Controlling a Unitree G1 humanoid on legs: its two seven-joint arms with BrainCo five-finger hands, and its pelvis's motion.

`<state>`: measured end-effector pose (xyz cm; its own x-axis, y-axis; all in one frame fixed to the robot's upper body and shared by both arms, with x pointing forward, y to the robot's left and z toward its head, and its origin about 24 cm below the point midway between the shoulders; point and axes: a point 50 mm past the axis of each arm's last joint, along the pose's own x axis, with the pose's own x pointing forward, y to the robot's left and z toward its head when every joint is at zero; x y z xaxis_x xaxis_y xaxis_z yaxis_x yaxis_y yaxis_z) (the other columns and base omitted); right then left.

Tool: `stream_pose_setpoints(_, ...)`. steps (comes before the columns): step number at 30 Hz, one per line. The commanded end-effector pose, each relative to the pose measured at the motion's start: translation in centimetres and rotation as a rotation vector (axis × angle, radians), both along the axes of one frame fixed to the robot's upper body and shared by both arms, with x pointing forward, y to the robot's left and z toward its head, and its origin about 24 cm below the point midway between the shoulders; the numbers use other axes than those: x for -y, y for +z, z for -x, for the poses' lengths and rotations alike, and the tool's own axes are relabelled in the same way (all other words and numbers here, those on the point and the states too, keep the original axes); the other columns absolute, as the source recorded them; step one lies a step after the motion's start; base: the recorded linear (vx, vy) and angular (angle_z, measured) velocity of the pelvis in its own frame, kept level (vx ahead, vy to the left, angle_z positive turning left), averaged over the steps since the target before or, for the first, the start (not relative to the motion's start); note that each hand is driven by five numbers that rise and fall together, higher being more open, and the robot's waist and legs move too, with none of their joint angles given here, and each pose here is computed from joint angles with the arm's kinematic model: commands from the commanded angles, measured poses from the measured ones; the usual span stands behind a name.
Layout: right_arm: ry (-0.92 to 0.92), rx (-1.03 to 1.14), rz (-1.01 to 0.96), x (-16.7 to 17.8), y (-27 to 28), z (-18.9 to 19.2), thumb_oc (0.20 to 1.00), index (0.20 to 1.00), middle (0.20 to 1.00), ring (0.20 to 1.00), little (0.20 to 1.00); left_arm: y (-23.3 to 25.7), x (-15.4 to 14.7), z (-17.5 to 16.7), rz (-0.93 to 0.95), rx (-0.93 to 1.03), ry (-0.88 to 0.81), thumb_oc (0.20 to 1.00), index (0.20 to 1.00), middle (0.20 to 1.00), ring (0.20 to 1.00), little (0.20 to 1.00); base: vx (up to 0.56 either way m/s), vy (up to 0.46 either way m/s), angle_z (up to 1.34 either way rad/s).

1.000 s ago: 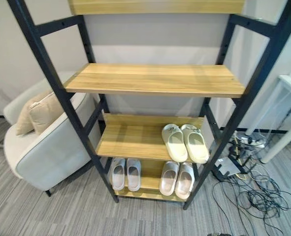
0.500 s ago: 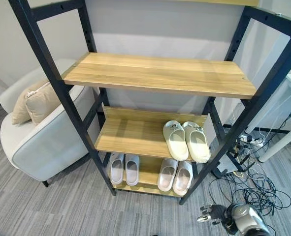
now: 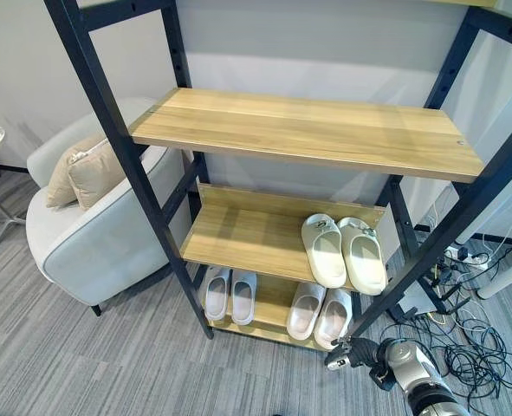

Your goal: Arrange the slippers neatly on the shoe rack.

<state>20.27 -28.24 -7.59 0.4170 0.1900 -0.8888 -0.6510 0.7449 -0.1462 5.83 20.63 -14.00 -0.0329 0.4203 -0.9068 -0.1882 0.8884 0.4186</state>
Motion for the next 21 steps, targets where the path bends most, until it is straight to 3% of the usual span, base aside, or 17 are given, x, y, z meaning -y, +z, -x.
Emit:
stream_pose_setpoints(1, 0.011, 0.094, 0.004, -0.1, 1.5, -2.8, 1.000, 1.000, 1.000, 1.000, 1.000, 0.4, -0.1, -0.2, -0.038, 0.015, -0.032, 1.000, 1.000, 1.000, 1.000, 1.000, 0.00, 0.000, 0.00)
stream_pose_setpoints(21, 0.011, 0.438, 0.079, -1.1, 5.6, -7.7, 1.000, 1.000, 1.000, 1.000, 1.000, 2.2, -1.6, -1.8, -0.087, 0.094, -0.095, 1.000, 1.000, 1.000, 1.000, 1.000, 0.01, -0.004, 0.05)
